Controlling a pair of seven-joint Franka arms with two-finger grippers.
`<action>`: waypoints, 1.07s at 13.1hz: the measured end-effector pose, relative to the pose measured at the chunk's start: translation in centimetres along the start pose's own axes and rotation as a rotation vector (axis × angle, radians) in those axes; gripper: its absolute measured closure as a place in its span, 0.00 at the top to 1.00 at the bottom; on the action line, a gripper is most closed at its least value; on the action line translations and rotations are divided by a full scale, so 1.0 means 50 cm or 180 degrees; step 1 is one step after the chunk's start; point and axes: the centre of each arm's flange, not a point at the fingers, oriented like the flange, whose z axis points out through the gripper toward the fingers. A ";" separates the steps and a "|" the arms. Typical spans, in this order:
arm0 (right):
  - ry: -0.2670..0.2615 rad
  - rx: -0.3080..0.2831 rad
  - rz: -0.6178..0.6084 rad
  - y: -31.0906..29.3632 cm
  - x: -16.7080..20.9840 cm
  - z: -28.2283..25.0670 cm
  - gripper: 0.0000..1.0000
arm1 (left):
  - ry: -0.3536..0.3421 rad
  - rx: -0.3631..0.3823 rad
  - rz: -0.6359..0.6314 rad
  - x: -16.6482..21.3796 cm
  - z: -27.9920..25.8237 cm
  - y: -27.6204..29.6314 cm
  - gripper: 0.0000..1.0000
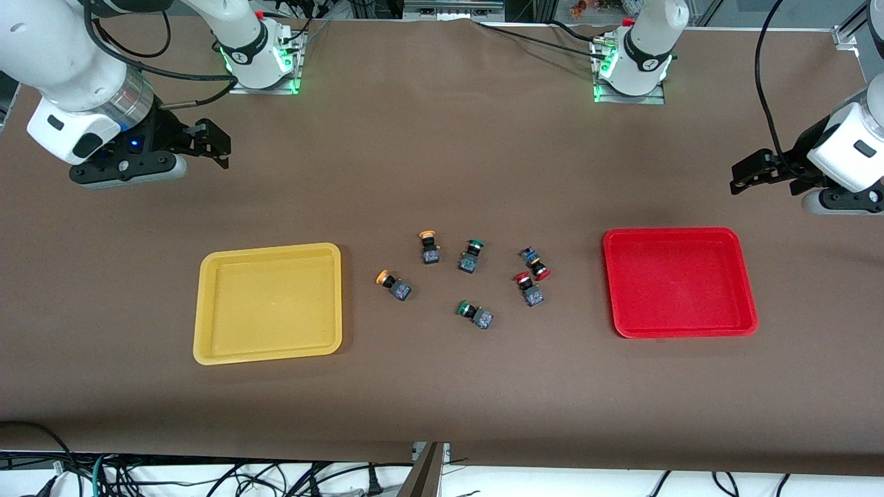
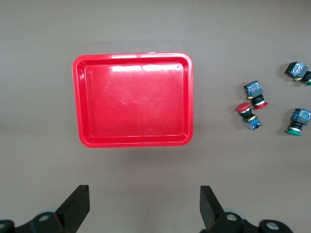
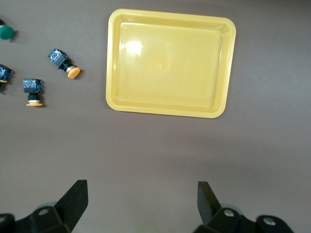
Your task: Place red and yellow buttons in trays
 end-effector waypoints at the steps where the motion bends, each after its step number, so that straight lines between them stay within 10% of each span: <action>1: 0.0000 -0.0008 0.0000 0.001 0.000 0.000 1.00 | -0.0001 -0.0001 0.0002 0.000 0.000 0.001 1.00; 6: -0.0023 -0.0036 -0.0001 0.003 0.020 0.027 1.00 | -0.0114 -0.0236 0.0183 0.015 0.041 0.082 1.00; 14: 0.0196 -0.0014 0.0003 0.003 0.040 -0.006 1.00 | 0.0032 -0.0382 0.0443 0.207 0.392 0.414 1.00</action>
